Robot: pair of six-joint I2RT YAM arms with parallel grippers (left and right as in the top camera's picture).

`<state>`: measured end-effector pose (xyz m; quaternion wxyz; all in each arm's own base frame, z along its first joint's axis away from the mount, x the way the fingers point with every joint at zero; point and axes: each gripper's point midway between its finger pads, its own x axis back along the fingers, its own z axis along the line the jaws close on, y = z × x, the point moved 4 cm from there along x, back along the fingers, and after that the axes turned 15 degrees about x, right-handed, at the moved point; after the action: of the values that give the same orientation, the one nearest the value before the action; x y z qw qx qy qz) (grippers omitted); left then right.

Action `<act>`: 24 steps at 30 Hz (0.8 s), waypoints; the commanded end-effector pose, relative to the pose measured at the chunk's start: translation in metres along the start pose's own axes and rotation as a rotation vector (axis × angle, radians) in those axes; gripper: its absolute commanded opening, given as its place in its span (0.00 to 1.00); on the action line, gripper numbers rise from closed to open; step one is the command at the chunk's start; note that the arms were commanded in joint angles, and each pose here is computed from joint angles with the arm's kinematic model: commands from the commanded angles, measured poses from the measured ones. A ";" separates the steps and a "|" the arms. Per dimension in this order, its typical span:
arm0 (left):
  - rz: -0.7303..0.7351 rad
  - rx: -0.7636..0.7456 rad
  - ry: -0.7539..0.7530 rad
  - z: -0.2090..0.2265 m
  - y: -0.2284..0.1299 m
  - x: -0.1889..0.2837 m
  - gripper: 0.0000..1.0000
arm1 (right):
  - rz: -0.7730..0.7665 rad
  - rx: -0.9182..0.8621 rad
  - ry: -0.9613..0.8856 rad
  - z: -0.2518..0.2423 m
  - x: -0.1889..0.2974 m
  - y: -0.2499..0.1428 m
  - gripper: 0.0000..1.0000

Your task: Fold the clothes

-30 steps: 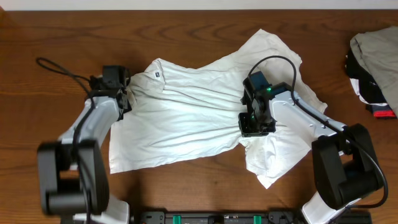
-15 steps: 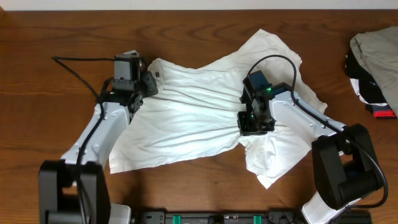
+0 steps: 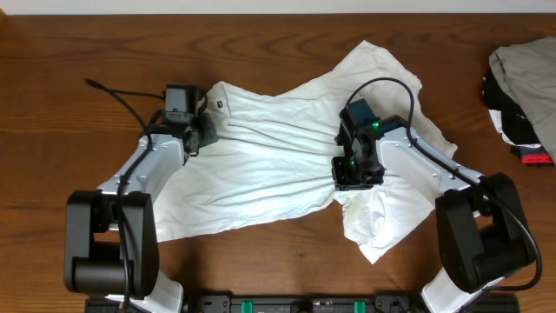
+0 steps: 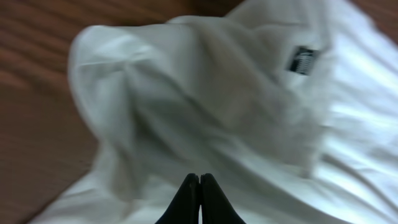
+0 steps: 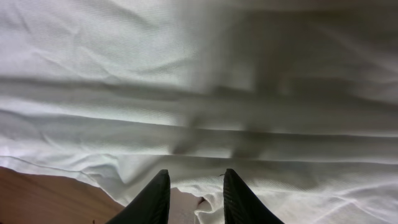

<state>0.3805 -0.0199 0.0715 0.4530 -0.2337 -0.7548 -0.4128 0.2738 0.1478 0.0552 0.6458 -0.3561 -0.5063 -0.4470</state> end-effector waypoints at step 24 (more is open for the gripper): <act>-0.018 0.032 0.240 0.080 0.024 -0.029 0.06 | 0.022 -0.024 0.007 -0.001 -0.002 -0.004 0.27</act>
<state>0.3747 0.0343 0.0383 0.5139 -0.2051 -0.7200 -0.4188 0.2720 0.1471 0.0552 0.6473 -0.3592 -0.5043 -0.4445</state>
